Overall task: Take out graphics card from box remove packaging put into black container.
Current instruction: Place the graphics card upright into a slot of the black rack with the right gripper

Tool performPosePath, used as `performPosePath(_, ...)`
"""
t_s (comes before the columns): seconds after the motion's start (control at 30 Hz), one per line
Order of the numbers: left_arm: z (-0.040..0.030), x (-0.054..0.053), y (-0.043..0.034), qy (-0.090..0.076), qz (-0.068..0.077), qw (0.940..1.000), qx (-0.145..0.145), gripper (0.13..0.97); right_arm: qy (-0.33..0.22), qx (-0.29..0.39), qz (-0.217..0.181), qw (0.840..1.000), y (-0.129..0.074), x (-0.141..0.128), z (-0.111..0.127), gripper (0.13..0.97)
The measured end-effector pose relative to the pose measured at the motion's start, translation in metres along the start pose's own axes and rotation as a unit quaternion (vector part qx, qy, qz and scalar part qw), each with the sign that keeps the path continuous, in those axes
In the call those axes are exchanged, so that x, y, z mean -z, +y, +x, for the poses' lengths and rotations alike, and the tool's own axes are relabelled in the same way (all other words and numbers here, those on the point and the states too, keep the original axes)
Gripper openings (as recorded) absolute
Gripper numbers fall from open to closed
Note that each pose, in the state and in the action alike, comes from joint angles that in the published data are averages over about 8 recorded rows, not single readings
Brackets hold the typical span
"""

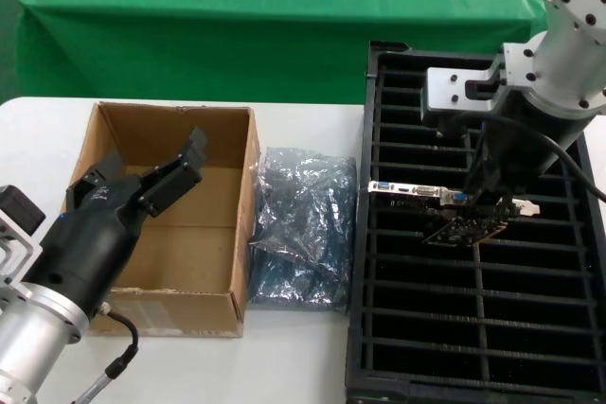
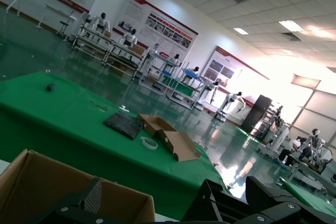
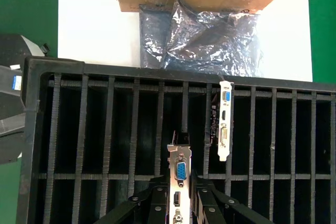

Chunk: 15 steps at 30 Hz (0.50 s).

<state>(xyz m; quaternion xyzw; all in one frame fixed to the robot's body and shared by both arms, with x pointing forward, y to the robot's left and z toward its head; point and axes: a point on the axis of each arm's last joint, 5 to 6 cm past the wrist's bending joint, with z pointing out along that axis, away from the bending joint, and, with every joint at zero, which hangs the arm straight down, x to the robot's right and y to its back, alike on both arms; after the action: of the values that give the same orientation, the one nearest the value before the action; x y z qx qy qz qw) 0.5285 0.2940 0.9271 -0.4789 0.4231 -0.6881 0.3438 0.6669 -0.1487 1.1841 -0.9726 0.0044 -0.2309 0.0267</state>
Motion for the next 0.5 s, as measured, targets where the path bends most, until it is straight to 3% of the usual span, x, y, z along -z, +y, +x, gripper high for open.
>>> performPosePath(0.5,-0.0038,-0.002,-0.0008,-0.003,-0.002,1.0,0.003,0.966,0.003,-0.002,0.006,1.0,-0.0072,0.007,0.0032,0.195)
